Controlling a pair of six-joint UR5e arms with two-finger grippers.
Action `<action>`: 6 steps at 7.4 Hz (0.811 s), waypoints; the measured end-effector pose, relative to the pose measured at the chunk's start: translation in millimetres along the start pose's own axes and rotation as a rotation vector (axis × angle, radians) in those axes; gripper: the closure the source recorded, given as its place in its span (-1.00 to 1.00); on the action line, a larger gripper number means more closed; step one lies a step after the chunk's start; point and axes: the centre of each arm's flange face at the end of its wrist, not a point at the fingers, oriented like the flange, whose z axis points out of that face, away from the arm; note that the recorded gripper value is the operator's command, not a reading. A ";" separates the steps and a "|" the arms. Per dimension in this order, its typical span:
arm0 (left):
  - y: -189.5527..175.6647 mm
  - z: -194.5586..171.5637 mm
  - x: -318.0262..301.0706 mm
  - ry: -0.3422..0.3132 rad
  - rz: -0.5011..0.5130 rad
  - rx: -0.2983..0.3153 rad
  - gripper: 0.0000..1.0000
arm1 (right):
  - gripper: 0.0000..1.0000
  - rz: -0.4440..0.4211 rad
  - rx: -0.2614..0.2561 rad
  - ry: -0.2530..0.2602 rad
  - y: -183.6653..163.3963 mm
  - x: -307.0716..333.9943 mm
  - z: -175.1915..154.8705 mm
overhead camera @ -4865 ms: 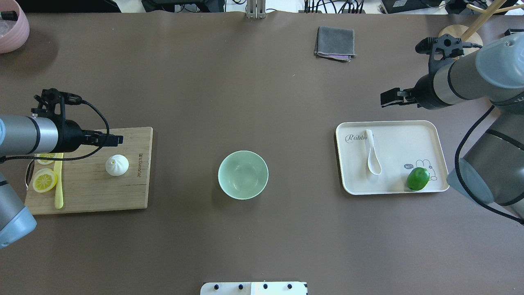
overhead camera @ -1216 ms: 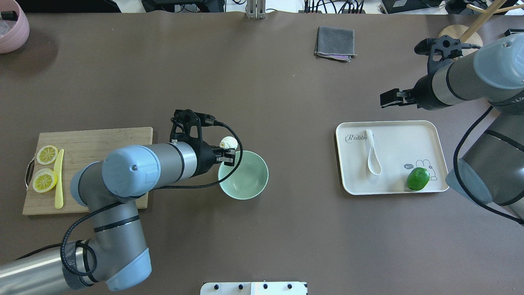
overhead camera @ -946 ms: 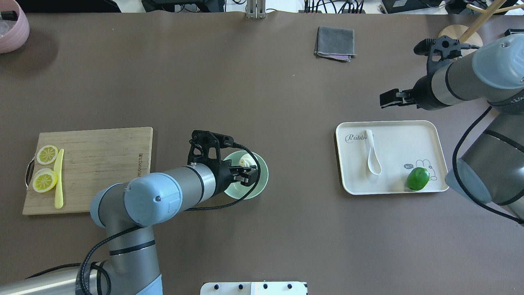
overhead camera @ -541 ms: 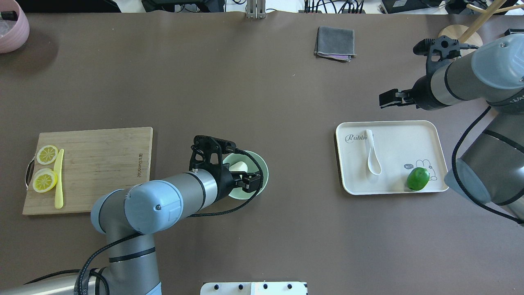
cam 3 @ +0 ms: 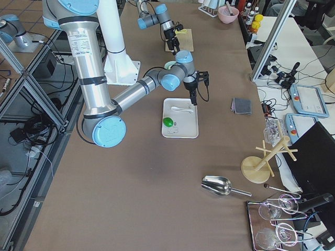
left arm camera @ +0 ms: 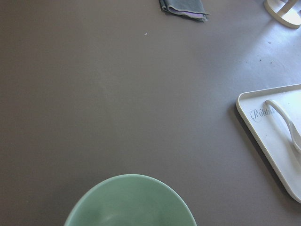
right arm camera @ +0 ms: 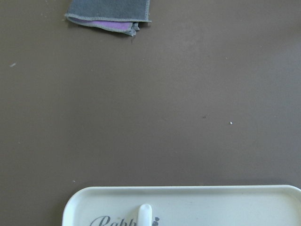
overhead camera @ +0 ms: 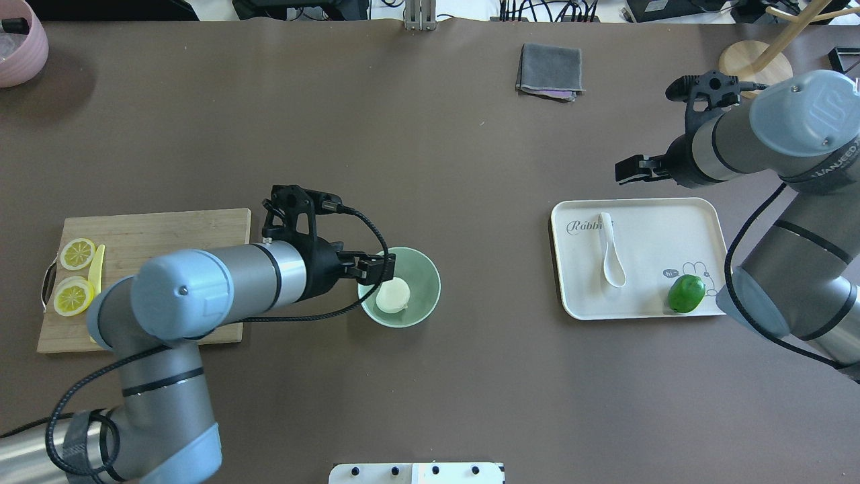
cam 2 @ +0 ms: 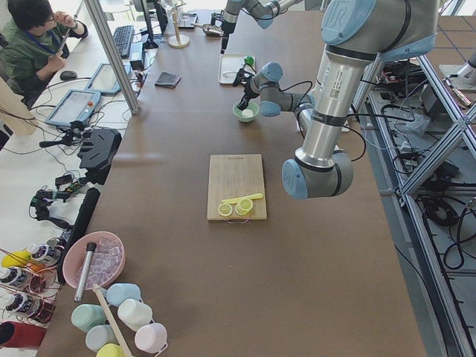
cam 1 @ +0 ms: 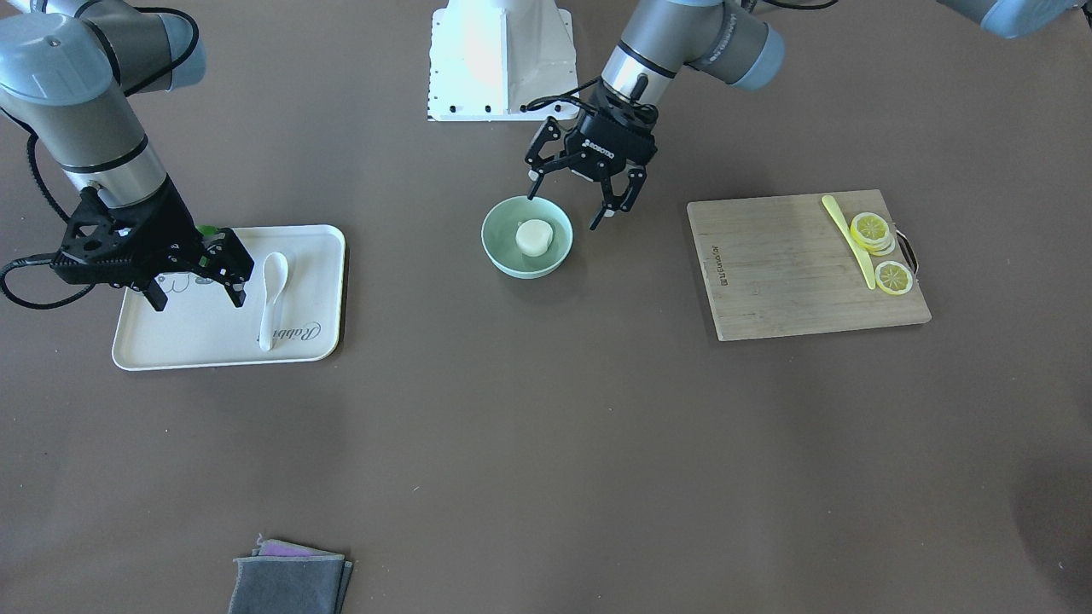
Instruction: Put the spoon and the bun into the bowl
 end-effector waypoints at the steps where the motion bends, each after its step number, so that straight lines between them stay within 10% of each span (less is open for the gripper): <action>1: -24.8 -19.1 -48.3 -0.020 0.022 -0.038 -0.94 | -0.93 -0.014 -0.001 0.021 5.6 -6.0 14.6; 6: -66.8 -78.9 -174.7 -0.100 0.136 -0.094 -0.94 | -0.38 -0.017 -0.017 0.100 54.6 -27.0 68.0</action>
